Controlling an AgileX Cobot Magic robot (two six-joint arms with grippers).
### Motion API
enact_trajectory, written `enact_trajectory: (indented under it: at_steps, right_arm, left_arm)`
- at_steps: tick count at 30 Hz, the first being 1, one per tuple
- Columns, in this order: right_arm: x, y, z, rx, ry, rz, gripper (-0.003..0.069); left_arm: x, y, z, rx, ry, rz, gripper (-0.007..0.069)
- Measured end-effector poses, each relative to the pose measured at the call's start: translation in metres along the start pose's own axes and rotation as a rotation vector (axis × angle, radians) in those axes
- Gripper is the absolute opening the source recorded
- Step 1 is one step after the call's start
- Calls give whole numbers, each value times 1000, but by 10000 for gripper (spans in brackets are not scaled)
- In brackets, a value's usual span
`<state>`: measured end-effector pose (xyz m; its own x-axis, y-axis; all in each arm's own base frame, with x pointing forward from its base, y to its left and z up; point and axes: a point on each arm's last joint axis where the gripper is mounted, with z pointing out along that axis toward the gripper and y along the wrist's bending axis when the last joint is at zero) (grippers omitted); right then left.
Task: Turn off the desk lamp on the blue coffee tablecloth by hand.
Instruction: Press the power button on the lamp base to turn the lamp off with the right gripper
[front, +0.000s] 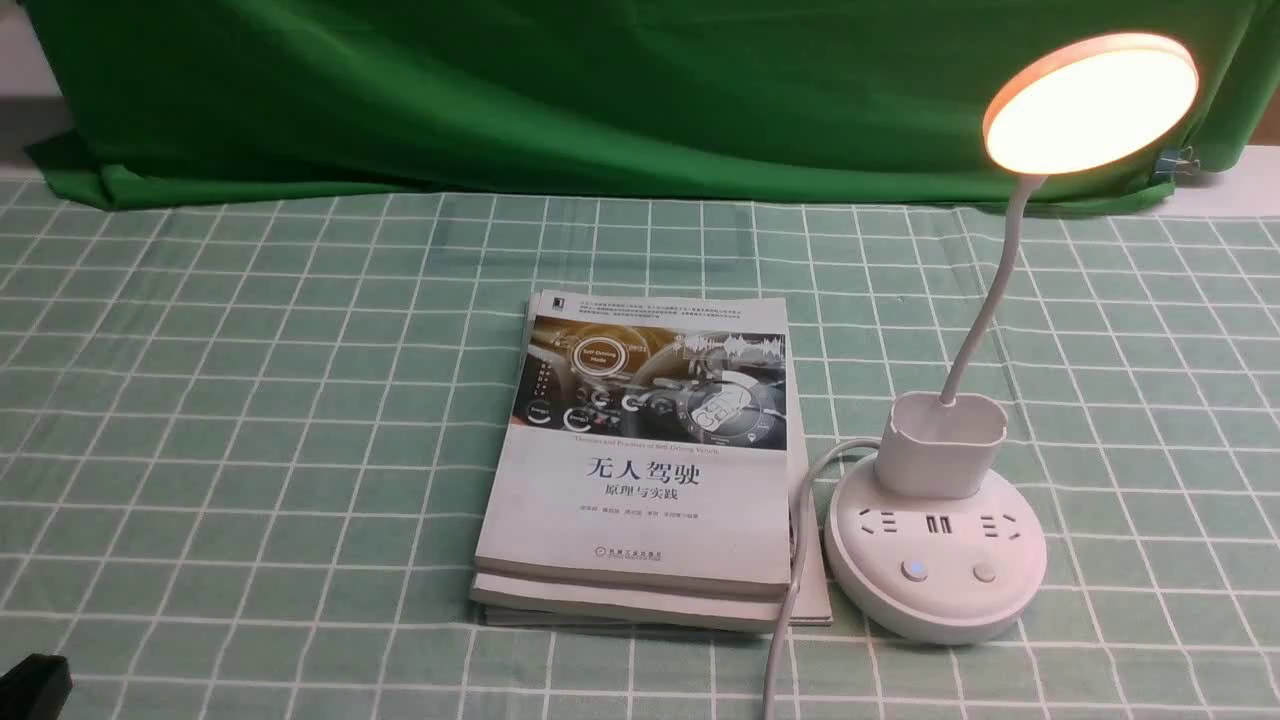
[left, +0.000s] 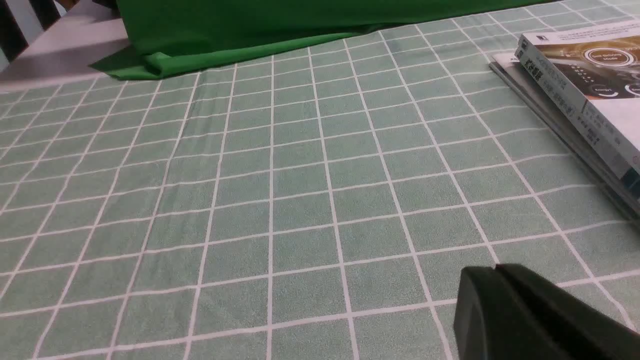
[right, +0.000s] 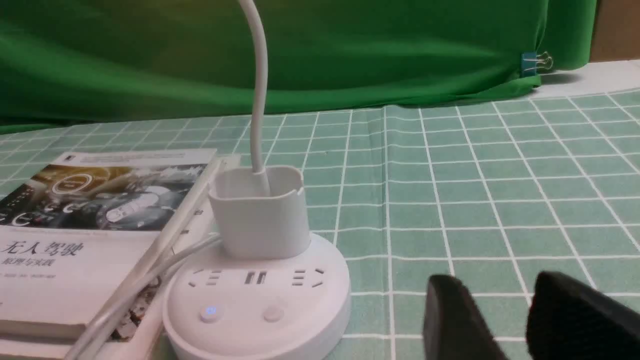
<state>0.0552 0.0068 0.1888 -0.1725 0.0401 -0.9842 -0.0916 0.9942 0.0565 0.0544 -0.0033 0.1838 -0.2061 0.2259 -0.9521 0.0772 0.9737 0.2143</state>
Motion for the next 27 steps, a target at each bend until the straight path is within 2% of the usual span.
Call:
enact_trajectory:
  at_steps: [27]
  right_arm:
    - [-1, 0, 0, 1, -14, 0, 241]
  left_arm:
    - [0, 0, 0, 0, 0, 0, 0]
